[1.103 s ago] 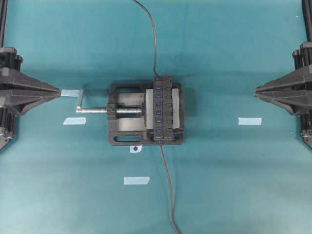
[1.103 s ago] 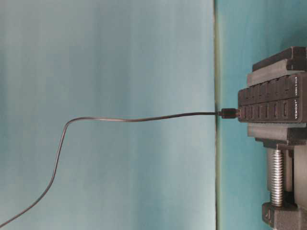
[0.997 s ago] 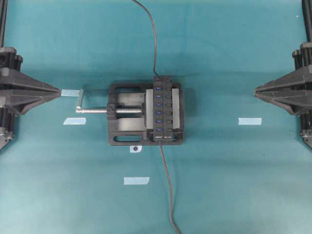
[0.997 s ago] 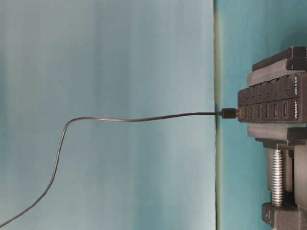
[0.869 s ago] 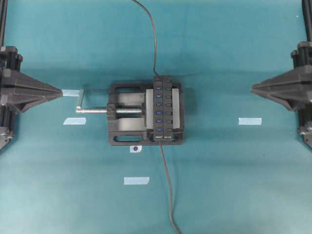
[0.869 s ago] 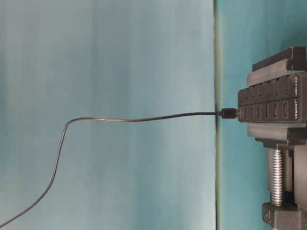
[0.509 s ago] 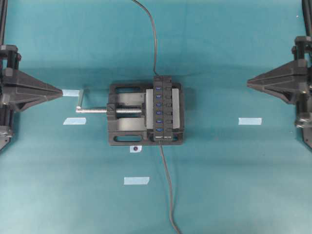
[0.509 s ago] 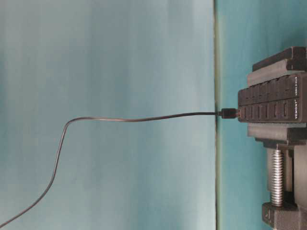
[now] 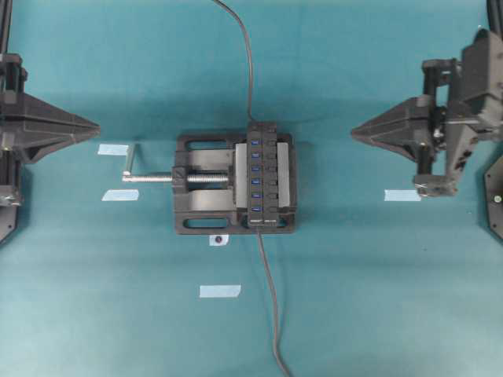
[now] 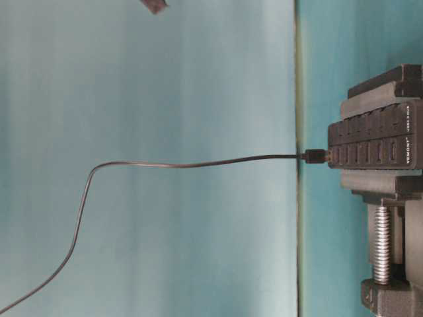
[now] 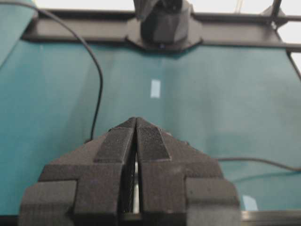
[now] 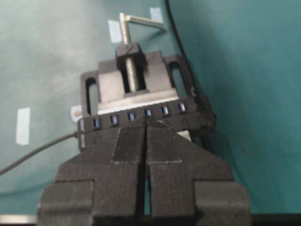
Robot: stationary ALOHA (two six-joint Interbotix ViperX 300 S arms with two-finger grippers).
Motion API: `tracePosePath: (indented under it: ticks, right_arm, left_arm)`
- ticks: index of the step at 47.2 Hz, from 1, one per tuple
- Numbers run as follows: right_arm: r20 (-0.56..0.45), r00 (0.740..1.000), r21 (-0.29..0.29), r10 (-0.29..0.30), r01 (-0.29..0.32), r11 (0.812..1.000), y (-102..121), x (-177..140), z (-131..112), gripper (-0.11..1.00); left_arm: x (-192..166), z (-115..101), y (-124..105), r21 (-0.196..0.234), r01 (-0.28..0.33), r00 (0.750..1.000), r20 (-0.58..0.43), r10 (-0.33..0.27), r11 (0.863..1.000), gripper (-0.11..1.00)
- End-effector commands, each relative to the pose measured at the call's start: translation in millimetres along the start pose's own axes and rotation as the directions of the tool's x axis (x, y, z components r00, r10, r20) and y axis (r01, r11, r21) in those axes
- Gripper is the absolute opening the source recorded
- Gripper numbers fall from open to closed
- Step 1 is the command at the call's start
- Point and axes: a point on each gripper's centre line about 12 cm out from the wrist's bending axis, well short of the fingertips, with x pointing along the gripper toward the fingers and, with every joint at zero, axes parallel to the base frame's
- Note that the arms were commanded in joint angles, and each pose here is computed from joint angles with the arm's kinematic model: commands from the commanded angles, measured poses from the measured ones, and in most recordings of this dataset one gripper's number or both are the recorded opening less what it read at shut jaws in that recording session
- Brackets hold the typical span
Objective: Insert the USB into the front port of the fixed hub.
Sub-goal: 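Move the right gripper from rest toward the clamped black USB hub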
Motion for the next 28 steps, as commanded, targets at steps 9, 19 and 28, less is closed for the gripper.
tracePosePath:
  ticks: [9,19,28]
  right_arm:
    - [0.025,1.000,0.013,-0.013,0.013,1.000,-3.0,1.0,12.2,-0.05]
    - [-0.085,0.996,0.013,-0.020,0.021,1.000,-3.2,10.0,6.5,-0.05]
    - [-0.138,0.990,0.015,-0.030,0.033,0.999,-5.5,21.1,5.4,-0.05]
  left_arm:
    - [6.1,9.7,0.9,0.006,-0.003,1.000,-0.017,0.003,1.000,0.00]
    - [15.3,4.5,0.8,0.006,-0.002,0.998,-0.060,0.003,1.000,0.00]
    - [19.2,-5.2,0.7,0.006,-0.002,0.994,-0.113,0.002,1.000,0.00]
